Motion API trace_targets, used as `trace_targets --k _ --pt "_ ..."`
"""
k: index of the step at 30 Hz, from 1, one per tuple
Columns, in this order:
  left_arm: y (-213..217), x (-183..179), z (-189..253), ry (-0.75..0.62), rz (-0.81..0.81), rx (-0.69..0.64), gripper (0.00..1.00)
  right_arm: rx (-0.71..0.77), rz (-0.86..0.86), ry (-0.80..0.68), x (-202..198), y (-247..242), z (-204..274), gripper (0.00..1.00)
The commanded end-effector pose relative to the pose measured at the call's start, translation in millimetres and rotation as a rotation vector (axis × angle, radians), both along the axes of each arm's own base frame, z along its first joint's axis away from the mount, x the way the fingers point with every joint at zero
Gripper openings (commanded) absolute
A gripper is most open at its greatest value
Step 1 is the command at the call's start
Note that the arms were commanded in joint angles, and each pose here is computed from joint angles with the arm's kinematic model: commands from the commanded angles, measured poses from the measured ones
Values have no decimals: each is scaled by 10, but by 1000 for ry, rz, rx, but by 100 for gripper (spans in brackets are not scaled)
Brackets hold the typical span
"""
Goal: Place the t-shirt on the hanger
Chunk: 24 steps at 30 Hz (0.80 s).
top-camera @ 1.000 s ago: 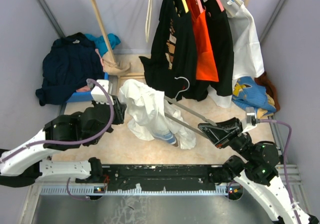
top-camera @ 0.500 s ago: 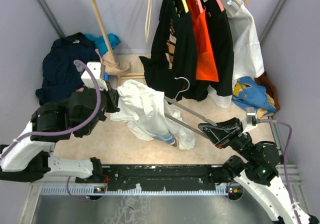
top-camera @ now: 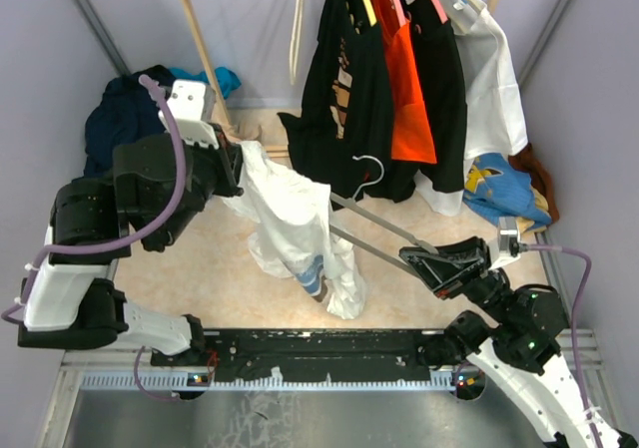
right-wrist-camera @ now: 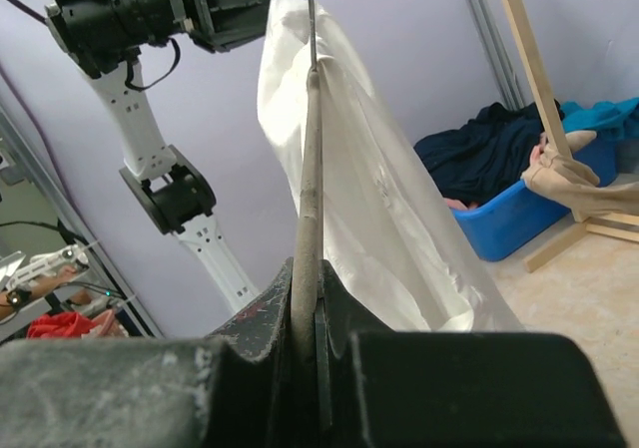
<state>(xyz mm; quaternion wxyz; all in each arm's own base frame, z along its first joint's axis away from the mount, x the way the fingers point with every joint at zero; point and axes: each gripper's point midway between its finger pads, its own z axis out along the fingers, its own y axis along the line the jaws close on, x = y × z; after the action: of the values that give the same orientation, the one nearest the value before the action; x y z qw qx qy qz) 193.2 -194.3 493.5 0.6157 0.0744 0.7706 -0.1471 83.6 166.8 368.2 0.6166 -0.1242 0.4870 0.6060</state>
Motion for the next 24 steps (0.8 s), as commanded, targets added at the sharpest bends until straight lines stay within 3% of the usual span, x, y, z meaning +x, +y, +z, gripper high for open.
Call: trace_targets --k 1,13,24 --pt "4 10 317 -72 -33 -22 0 26 -7 -123 -200 -126 288 0" --pt "-77 60 578 -137 -35 -61 0 -53 3 -109 -100 3 3 0" --pt "242 80 641 -159 67 -83 0 -86 2 -102 -59 43 -109 0"
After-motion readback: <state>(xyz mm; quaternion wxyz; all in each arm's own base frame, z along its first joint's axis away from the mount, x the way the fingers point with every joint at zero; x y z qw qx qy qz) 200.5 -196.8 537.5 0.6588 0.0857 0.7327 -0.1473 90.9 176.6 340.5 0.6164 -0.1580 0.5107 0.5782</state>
